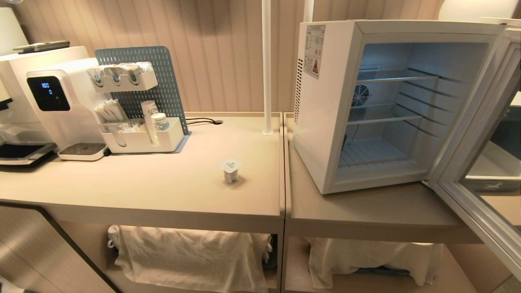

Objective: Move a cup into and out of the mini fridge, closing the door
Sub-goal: Place the yoghurt on the table

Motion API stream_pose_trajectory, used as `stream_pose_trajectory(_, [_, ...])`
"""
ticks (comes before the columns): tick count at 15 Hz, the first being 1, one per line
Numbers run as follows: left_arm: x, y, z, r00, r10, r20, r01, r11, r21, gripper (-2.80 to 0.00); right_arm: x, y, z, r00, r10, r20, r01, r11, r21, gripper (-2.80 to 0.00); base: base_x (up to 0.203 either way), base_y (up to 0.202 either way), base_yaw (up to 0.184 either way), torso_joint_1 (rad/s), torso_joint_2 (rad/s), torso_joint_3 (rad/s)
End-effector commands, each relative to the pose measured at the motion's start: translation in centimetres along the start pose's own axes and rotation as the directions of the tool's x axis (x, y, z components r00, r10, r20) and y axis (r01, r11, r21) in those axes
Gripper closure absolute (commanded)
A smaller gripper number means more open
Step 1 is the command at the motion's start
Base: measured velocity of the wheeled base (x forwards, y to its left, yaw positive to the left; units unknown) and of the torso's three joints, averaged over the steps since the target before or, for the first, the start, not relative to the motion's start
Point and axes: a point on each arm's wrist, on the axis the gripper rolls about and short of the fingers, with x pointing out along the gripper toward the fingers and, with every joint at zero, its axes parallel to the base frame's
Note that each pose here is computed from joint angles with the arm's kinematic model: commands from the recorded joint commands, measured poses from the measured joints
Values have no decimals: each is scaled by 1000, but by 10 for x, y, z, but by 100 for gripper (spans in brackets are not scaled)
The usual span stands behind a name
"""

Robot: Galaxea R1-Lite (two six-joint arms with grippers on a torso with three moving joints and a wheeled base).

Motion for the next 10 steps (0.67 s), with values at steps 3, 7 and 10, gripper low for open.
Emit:
stream_pose_trajectory(3, [0, 0, 0, 1000, 1, 0, -1, 1000, -1, 0, 26, -21, -44, 969, -214, 123, 220, 975, -41, 0, 0, 0, 0, 0, 0, 0])
stream_pose_trajectory(7, [0, 0, 0, 1000, 2, 0, -2, 1000, -1, 0, 40, -32, -65, 943, -296, 151, 324, 920, -219, 0, 0, 0, 0, 0, 0, 0])
stream_pose_trajectory(10, [0, 0, 0, 1000, 1, 1, -1, 1000, -1, 0, 40, -32, -64, 942, -297, 156, 326, 921, -216, 0, 0, 0, 0, 0, 0, 0])
